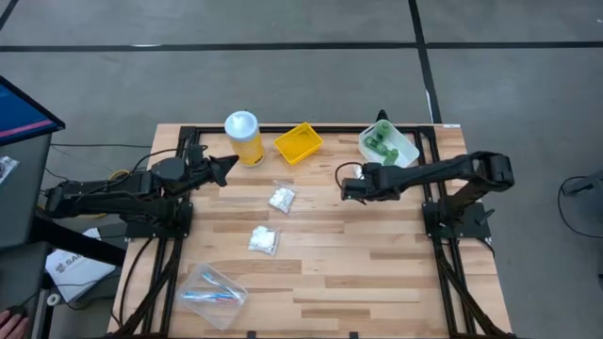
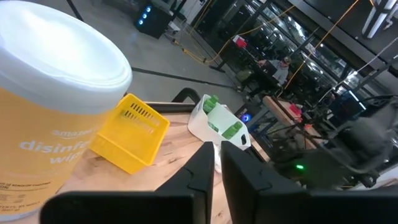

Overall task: Pick & Place Travel size toiletries
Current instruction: Put the cotton pack into the yellow bin

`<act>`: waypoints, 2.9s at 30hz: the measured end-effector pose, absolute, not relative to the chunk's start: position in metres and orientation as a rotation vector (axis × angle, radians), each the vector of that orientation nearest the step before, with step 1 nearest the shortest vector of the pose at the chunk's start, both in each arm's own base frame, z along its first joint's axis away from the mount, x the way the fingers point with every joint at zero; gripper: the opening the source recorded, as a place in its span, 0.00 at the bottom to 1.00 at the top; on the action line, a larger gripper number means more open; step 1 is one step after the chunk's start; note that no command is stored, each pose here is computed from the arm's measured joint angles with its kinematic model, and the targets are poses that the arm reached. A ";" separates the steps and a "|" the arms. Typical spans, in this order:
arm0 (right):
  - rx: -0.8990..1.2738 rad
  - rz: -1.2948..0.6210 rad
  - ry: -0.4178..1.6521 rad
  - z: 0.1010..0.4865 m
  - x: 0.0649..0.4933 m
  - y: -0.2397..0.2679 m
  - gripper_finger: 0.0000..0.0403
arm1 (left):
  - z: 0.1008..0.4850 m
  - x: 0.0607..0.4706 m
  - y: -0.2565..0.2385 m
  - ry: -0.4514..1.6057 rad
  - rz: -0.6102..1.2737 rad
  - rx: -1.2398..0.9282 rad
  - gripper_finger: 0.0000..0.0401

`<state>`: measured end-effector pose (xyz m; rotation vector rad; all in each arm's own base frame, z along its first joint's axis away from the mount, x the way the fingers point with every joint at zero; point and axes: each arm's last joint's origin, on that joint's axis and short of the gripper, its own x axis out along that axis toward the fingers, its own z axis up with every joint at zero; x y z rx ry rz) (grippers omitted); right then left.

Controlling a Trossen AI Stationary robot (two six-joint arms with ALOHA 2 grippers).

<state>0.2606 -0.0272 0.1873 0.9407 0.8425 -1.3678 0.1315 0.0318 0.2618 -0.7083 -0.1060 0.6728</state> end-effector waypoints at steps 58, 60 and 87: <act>1.053 -1.184 0.731 0.138 0.260 -0.066 0.00 | 0.263 0.132 0.031 -0.108 0.634 -0.717 0.25; 1.040 -1.115 0.682 0.157 0.269 -0.066 0.00 | 0.263 0.132 0.031 -0.109 0.634 -0.718 0.25; 0.611 -0.885 0.877 0.222 0.398 -0.180 0.00 | 0.265 0.132 0.031 -0.122 0.629 -0.721 0.25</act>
